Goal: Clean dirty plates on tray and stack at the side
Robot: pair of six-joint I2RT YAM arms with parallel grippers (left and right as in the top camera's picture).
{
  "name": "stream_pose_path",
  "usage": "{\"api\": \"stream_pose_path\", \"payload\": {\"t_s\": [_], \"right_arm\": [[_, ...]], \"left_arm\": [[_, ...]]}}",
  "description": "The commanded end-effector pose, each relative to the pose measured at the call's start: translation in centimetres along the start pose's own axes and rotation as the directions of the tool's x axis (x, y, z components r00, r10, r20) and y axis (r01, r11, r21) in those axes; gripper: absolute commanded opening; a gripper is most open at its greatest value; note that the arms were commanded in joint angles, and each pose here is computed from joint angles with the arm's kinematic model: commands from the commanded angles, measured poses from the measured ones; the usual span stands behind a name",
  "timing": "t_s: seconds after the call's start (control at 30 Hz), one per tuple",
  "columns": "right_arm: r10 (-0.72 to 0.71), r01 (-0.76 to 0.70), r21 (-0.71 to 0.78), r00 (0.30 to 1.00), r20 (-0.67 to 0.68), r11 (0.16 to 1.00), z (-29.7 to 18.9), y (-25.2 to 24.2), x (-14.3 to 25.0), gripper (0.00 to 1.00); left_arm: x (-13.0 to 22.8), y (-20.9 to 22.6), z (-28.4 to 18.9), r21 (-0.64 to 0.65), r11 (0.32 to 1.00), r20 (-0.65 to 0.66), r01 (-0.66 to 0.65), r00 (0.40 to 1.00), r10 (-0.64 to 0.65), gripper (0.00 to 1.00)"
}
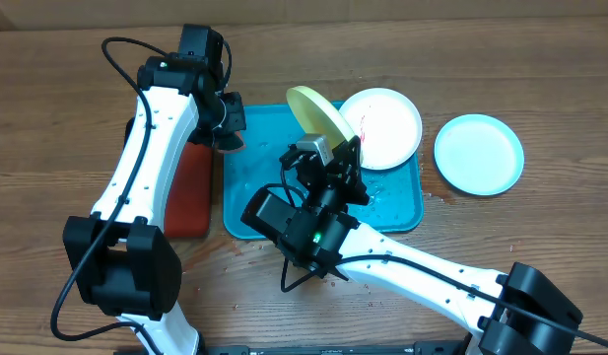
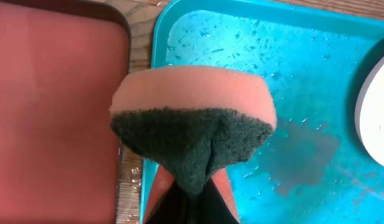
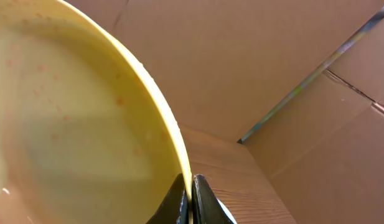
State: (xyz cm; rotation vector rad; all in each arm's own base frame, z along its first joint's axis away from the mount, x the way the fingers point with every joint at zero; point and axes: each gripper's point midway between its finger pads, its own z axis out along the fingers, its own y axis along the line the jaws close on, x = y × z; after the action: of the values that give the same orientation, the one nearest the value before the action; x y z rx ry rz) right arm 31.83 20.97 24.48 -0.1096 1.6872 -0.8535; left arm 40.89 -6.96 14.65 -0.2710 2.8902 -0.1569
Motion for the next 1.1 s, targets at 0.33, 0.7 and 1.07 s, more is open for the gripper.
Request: {"api": "stream_pose_path", "payload": {"t_s": [0.33, 0.7, 1.07], "right_arm": [[0.059, -0.06, 0.029, 0.998, 0.023, 0.998, -0.3, -1.6, -1.7, 0.04], [0.052, -0.052, -0.038, 0.999, -0.01, 0.998, -0.3, -0.4, -1.1, 0.04], [-0.016, -0.002, -0.194, 0.996, -0.09, 0.981, -0.6, 2.1, 0.7, 0.04]], "left_arm": [[-0.5, -0.2, -0.3, 0.001, 1.0, 0.02, 0.017, 1.0, -0.017, 0.04], [0.0, 0.0, -0.3, -0.006, 1.0, 0.001, 0.018, 1.0, -0.018, 0.04], [0.4, 0.2, 0.3, -0.015, 1.0, -0.021, 0.019, 1.0, -0.02, 0.04]]}}
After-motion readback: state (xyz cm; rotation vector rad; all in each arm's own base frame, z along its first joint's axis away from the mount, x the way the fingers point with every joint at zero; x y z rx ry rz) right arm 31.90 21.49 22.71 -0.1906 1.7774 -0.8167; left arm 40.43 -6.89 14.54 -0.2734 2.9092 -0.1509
